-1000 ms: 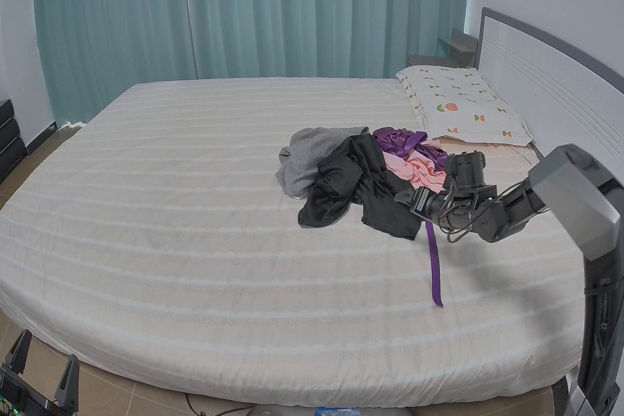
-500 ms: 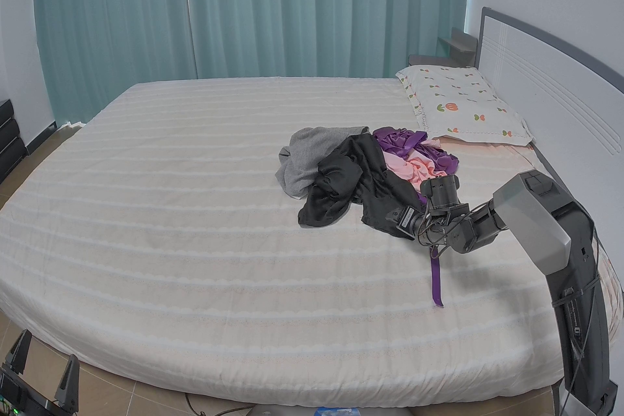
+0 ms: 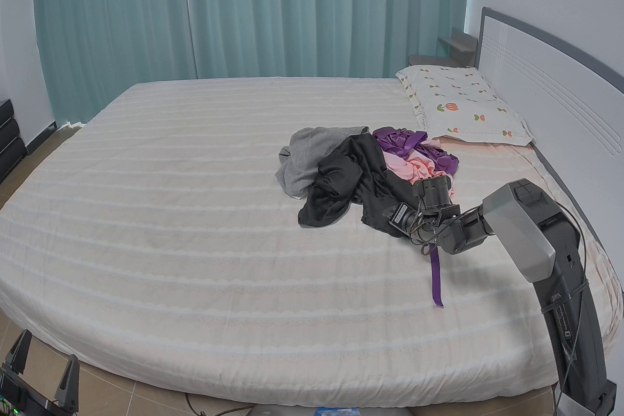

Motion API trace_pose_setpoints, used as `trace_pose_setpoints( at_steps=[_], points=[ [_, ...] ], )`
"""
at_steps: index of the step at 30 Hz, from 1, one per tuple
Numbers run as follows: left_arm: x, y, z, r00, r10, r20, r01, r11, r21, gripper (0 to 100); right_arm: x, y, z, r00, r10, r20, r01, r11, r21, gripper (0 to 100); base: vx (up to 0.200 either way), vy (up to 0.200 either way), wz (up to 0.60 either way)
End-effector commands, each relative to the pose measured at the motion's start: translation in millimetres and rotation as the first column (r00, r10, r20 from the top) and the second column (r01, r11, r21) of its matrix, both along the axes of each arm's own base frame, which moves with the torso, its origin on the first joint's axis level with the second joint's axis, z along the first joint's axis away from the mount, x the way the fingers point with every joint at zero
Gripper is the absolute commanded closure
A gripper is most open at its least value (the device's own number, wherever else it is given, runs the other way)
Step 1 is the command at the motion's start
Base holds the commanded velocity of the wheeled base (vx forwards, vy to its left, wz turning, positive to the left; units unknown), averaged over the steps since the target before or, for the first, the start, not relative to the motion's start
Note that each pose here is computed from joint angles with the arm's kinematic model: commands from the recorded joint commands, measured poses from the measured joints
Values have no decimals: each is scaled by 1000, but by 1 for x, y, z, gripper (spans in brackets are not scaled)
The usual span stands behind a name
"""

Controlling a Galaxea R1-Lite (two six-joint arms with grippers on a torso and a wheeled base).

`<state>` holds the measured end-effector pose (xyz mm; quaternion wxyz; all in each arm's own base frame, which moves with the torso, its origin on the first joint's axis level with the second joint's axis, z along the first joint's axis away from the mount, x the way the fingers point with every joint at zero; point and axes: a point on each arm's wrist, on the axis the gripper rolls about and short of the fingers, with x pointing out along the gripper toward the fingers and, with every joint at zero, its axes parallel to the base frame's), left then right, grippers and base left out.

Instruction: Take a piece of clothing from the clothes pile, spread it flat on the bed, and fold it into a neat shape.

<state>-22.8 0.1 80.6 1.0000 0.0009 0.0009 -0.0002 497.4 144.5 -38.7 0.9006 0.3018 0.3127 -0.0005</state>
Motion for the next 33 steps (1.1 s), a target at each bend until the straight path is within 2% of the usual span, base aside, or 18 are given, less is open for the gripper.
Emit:
trace_pose_setpoints(
  at_steps=[1,7,9,11,15,18,20,24,25,26,27,30,33],
  points=[
    [0,0,-5,1000,0,-6,0,1000,0,0,2,2,-3,1000,-1,7,1,1000,7,100,0,0,0],
    [0,0,-5,1000,0,-6,0,1000,-2,0,-5,-3,10,1000,-27,-6,27,999,34,100,0,0,0],
    [0,0,-5,1000,0,-6,0,1000,-3,0,-9,-5,20,1000,-30,-1,30,999,36,100,0,0,0],
    [0,0,-5,1000,0,-4,0,1000,-3,0,-24,-10,43,1000,-28,-3,28,997,75,100,0,0,0],
    [0,0,-5,1000,-1,-4,1,1000,-5,0,-51,-13,73,1000,20,22,-24,981,194,100,0,0,0],
    [0,0,-5,1000,-1,-4,1,1000,-11,0,-72,-14,87,997,50,53,-61,972,225,100,0,0,0],
    [0,0,-5,1000,-3,-4,3,1000,-22,0,-98,-10,98,990,91,104,-113,964,241,100,0,0,0],
    [0,0,-5,1000,-3,-4,3,1000,-14,0,-140,-6,119,964,130,231,-189,948,256,100,0,0,0],
    [0,0,-5,1000,-3,-4,3,1000,-14,0,-140,-6,119,964,130,231,-189,948,256,100,0,0,0],
    [0,0,-5,1000,-6,-4,6,1000,-11,0,-164,-5,134,947,151,285,-228,938,261,100,0,0,0],
    [0,0,-5,1000,-7,-4,7,1000,-9,0,-165,-5,135,945,153,288,-231,937,261,100,0,0,0],
    [0,-1,-5,999,-33,-4,33,999,-7,0,-200,-3,167,899,211,385,-311,925,219,100,0,0,0],
    [0,-1,-5,999,-39,-3,39,999,1,0,-221,1,196,856,231,463,-364,905,220,100,0,0,0]
  ],
)
